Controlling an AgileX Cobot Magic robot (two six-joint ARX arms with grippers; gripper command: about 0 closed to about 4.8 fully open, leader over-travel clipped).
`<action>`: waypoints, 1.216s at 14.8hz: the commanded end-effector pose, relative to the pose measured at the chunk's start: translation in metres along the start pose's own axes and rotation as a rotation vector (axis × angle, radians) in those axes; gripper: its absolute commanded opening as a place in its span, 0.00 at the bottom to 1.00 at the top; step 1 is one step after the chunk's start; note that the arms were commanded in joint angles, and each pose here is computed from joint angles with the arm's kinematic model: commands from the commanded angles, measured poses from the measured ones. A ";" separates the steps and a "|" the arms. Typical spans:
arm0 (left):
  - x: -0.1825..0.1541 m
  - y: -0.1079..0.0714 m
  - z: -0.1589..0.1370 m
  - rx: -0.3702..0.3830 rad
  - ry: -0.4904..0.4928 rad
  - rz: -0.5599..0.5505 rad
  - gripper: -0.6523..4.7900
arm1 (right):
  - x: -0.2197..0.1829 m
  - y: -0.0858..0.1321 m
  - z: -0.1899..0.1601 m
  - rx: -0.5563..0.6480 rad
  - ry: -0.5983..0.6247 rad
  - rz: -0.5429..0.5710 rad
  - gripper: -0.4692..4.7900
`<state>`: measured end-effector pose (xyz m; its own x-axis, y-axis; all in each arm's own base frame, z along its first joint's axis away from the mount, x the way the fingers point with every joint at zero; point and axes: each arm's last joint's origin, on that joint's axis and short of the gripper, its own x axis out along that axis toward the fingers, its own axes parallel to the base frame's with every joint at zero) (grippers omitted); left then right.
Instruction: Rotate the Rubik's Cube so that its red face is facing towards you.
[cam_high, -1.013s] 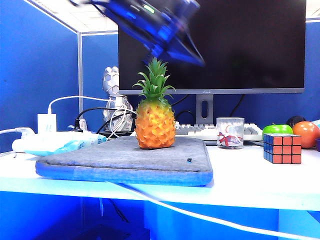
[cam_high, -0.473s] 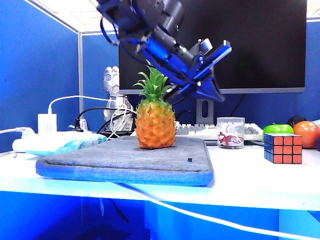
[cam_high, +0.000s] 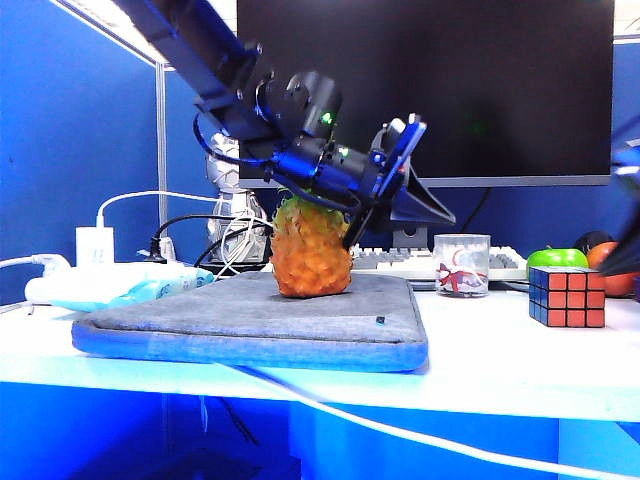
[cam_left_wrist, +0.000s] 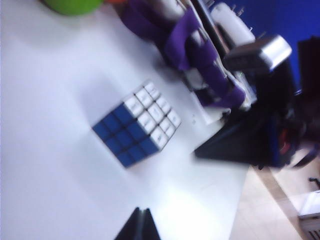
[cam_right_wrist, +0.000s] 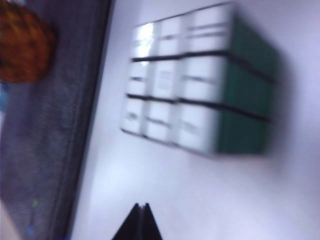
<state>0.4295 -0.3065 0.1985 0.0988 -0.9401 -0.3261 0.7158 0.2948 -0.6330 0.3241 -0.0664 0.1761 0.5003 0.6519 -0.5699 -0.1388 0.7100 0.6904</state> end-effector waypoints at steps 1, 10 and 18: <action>-0.001 -0.011 0.024 0.128 -0.057 -0.048 0.11 | 0.016 0.017 0.007 -0.054 -0.028 -0.059 0.08; 0.031 0.019 0.026 0.176 -0.030 0.009 0.11 | 0.030 0.027 0.007 -0.116 -0.041 -0.217 0.08; 0.026 -0.034 0.039 0.143 0.028 -0.128 0.11 | 0.025 0.026 0.034 -0.264 -0.318 -0.429 0.08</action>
<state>0.4410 -0.3455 0.2244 -0.0040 -0.9576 -0.2879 0.7990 0.1701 -0.5767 0.3573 -0.0398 0.1878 0.7354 0.2283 -0.6380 -0.0404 0.9546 0.2951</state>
